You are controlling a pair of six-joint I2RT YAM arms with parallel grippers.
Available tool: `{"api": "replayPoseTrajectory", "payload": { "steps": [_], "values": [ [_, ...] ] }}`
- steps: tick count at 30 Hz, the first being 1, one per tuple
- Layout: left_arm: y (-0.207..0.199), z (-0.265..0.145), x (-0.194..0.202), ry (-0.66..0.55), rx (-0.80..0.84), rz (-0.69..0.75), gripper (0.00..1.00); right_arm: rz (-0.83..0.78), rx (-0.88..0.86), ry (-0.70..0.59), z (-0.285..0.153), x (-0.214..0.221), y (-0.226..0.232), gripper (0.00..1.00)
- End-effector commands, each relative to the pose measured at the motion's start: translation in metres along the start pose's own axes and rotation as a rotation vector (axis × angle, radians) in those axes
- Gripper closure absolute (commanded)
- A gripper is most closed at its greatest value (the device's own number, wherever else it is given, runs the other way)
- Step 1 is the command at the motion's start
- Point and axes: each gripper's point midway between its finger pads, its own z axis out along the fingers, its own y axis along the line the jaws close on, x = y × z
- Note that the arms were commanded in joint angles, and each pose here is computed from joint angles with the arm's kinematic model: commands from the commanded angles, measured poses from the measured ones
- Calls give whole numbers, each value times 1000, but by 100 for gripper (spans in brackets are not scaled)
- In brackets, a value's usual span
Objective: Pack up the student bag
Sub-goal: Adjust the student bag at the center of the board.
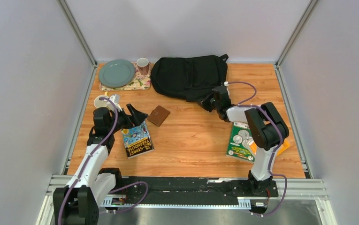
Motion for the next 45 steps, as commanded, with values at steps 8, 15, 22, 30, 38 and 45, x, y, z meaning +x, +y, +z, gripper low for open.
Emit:
{"api": "replayPoseTrajectory", "payload": {
  "steps": [8, 15, 22, 30, 38, 45],
  "values": [
    [-11, 2, -22, -44, 39, 43, 1, 33, -153, 46, -28, 11, 48, 25],
    [-13, 0, -22, -36, 42, 46, 1, 158, -157, -34, -4, 25, 55, 7],
    [-17, -1, -25, -39, 47, 42, 1, 279, -93, -189, 21, 11, 41, 6],
    [-21, -2, -28, -45, 57, 36, 1, 326, -49, -287, 33, -3, 26, 19],
    [-20, -3, -25, -43, 58, 36, 1, 206, -120, -266, 10, -11, 42, 100],
    [-19, -1, -22, -39, 64, 32, 1, -89, -230, -127, -54, -11, 74, 100]
  ]
}}
